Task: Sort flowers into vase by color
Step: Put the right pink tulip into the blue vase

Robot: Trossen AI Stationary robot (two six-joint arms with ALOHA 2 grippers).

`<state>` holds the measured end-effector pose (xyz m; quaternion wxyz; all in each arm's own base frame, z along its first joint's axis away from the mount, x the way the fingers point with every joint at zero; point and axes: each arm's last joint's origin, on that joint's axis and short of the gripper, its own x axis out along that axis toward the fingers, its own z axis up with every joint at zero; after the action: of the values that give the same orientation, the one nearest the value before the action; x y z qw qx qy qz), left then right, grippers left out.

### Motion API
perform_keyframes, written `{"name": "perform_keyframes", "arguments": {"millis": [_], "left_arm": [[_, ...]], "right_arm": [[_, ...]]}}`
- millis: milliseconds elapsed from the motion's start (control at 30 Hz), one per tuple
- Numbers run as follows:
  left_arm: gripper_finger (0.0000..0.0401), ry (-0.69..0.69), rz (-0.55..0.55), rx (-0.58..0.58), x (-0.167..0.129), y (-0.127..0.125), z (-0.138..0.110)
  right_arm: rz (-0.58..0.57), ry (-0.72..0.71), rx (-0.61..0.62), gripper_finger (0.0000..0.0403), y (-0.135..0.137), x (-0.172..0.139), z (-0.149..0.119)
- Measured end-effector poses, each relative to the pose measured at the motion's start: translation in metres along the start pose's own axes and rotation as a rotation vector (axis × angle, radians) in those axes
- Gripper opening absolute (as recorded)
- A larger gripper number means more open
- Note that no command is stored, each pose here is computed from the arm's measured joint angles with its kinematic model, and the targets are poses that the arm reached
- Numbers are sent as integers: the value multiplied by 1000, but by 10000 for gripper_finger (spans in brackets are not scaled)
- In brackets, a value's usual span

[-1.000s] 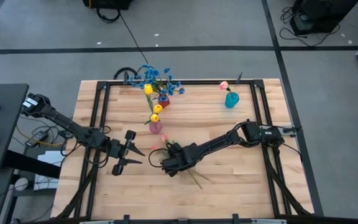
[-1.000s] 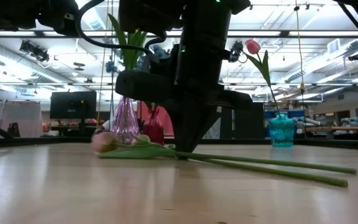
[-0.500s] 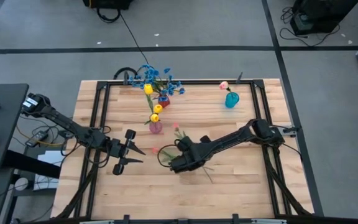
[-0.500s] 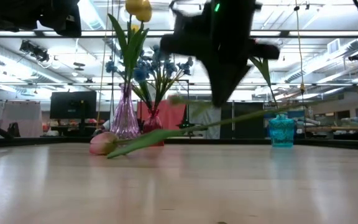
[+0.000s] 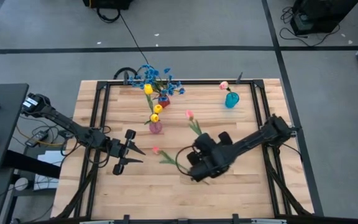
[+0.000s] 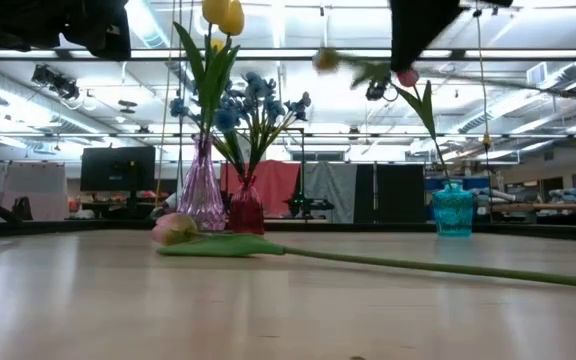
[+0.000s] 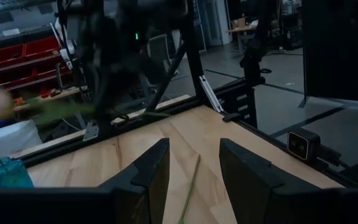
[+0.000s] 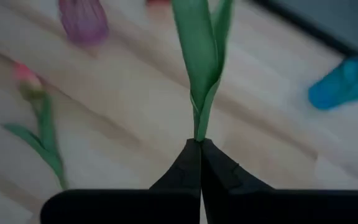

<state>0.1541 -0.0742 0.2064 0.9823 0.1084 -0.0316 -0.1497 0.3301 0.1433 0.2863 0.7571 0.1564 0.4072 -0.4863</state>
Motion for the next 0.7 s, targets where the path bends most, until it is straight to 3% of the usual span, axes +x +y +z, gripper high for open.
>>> {"name": "perform_keyframes", "arguments": {"millis": [200,333,467,700], "left_arm": [[147,6,-1,1,0,0,-1],[147,5,-1,1,0,0,0],[147,2,0,1,0,0,0],[147,2,20,21,0,1,0]], "right_arm": [[36,-127,101,4,-43,-17,-10],[18,-182,196,4,-75,-8,-21],[26,-330,288,4,-103,4,-29],[-42,-464,323,4,-149,33,-21]]}}
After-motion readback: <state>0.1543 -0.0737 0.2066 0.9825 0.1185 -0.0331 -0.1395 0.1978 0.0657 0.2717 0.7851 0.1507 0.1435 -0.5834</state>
